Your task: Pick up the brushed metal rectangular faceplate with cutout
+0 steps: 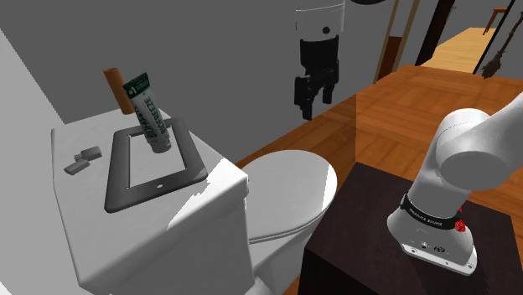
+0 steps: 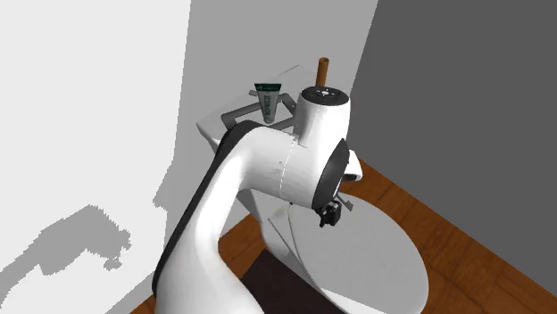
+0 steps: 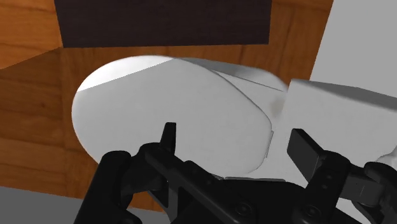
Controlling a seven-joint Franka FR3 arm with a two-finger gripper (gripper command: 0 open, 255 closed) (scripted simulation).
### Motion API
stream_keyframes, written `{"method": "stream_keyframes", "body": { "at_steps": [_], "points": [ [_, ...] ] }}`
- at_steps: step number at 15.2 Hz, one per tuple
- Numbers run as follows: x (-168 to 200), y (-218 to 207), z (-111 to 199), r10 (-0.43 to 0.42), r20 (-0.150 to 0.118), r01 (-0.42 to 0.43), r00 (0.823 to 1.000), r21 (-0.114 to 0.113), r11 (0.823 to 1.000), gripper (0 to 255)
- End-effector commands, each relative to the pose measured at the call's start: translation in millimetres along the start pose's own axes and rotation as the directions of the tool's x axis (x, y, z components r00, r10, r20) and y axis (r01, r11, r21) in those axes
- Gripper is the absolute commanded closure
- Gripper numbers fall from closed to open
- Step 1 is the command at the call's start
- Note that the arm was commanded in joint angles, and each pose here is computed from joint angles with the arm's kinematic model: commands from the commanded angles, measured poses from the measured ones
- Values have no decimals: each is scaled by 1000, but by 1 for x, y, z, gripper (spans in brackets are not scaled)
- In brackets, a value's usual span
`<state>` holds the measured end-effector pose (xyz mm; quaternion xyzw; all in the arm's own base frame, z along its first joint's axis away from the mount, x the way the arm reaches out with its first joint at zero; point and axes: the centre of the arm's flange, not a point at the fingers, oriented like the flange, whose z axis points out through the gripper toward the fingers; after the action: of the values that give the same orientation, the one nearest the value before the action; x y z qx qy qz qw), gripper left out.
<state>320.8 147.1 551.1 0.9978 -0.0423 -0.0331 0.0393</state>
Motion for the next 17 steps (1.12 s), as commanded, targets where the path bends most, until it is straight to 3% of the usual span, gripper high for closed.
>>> {"method": "stream_keyframes", "body": {
  "at_steps": [1,9,17],
  "points": [
    [6,-24,-3,33,-14,-32,999,7,999,0],
    [31,-120,-18,150,-70,-148,986,34,988,0],
    [66,-212,-36,266,-122,-260,956,67,963,0]
  ]
}}
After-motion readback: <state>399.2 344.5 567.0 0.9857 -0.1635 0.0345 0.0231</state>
